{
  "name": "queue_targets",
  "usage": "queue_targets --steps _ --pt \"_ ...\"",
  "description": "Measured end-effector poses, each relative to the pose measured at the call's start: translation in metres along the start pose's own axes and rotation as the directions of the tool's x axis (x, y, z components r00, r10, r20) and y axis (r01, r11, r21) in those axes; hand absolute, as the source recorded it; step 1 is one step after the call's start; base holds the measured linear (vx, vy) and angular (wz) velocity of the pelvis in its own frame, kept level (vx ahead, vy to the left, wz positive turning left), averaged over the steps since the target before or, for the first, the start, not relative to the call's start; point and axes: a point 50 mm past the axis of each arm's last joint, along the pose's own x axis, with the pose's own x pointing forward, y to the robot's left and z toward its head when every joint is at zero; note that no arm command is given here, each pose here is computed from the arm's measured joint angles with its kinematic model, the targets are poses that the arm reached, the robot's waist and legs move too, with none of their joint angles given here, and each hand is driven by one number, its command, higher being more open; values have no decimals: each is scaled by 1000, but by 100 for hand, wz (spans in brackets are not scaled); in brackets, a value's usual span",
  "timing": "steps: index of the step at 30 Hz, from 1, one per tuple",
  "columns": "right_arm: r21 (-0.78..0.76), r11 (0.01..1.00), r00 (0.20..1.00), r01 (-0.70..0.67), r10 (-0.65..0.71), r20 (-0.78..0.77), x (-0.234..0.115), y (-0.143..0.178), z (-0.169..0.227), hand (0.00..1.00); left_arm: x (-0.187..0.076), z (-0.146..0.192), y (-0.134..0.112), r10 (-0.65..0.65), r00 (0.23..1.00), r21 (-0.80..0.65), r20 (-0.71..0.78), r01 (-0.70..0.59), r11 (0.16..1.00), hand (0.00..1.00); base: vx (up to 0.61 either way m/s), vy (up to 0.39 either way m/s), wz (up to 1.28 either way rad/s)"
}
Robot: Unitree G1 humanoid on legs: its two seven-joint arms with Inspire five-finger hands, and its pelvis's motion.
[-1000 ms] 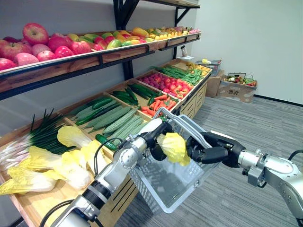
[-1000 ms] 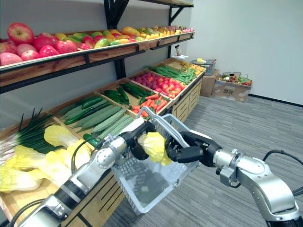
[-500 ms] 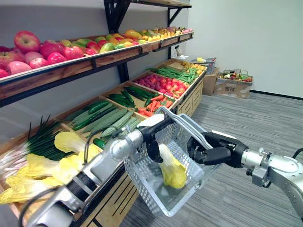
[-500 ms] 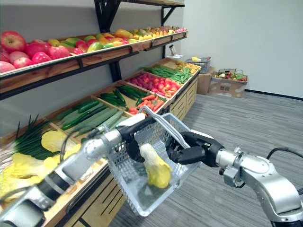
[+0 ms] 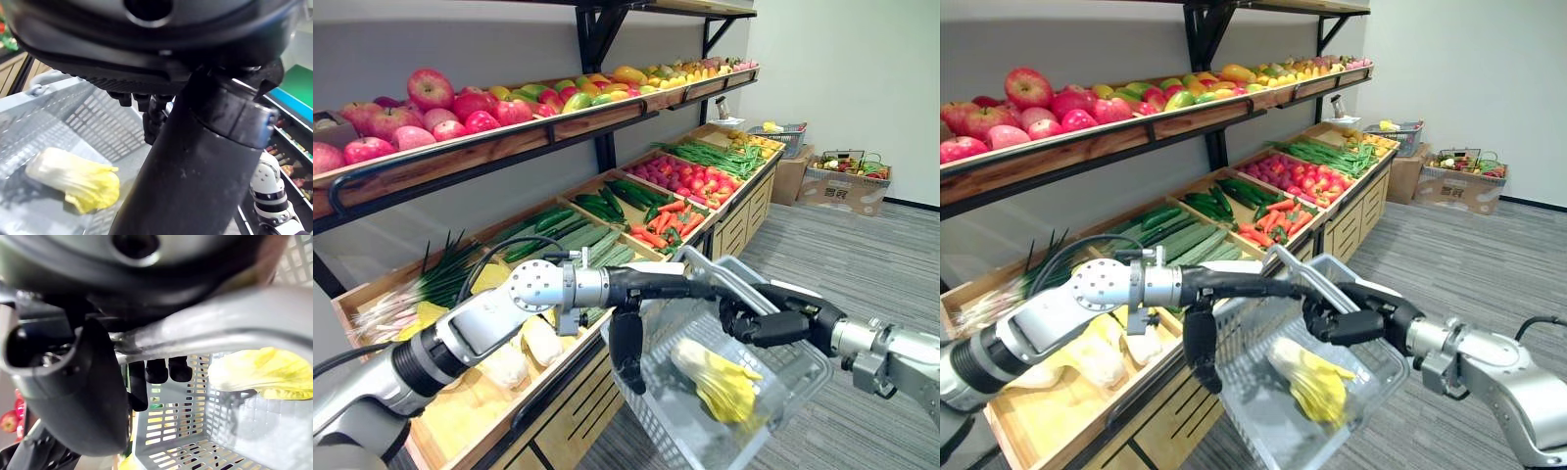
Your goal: Pick vegetable in the basket
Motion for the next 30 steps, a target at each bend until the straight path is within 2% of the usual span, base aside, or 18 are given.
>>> queue_targets --steps 3,7,8,9,10,11,13,14,15,17,19,20,21,22,23,25,28,30 --pt "38 994 994 100 -99 -37 1 -8 -11 0 -6 -20 -34 -124 991 -114 -48 117 987 100 56 23 23" --pt "53 992 994 112 -111 -14 -2 -9 -16 0 -11 -26 -36 -58 996 -144 -70 47 988 100 5 5 3" --pt "78 990 993 119 -119 -5 -3 -8 -19 0 -18 -26 -31 3 998 -145 -69 -13 989 100 24 3 8" --pt "118 983 989 144 -146 10 -8 -9 -26 0 -32 -27 -20 149 986 -151 -71 -159 976 100 38 6 12" --pt "161 971 983 176 -181 16 -16 -10 -35 0 -53 -28 -7 318 945 -146 -82 -327 934 100 42 8 11" --pt "181 964 980 195 -201 13 -20 -12 -39 0 -66 -29 -1 407 909 -145 -91 -417 897 100 55 9 12" --pt "262 925 959 275 -282 -11 -38 -17 -58 0 -117 -34 8 678 727 -135 -112 -687 714 100 45 4 12" --pt "322 889 942 324 -335 -24 -48 -19 -71 0 -145 -39 2 793 597 -139 -122 -801 582 100 26 2 12" --pt "352 869 932 349 -361 -33 -53 -19 -78 0 -158 -42 -3 839 528 -141 -131 -848 512 100 29 5 19" --pt "389 810 895 439 -434 -107 -64 -17 -103 0 -193 -55 -36 929 319 -171 -188 -942 289 100 18 10 23" --pt "448 768 885 457 -445 -139 -63 -11 -120 0 -204 -67 -60 951 208 -234 -227 -960 154 100 -10 16 21" --pt "513 719 875 469 -457 -159 -60 -4 -135 0 -208 -81 -79 955 107 -296 -277 -955 22 100 -18 21 31" --pt "567 675 871 472 -458 -181 -56 3 -149 0 -209 -99 -98 936 -4 -331 -352 -935 -128 100 -17 19 34" --pt "586 656 869 476 -454 -198 -52 7 -156 0 -209 -108 -110 914 -64 -335 -400 -918 -211 100 12 29 34" --pt "609 624 865 490 -433 -254 -41 17 -172 0 -209 -128 -138 834 -191 -312 -517 -866 -391 100 12 27 30" --pt "643 570 856 511 -407 -320 -32 31 -189 0 -203 -144 -165 730 -279 -270 -624 -800 -536 100 19 18 32" --pt "703 454 836 548 -331 -438 -12 66 -222 0 -192 -164 -221 465 -441 -109 -767 -625 -773 100 26 3 37" --pt "714 403 819 573 -317 -478 -3 81 -233 0 -183 -171 -247 347 -482 -103 -804 -462 -881 100 11 -2 24"
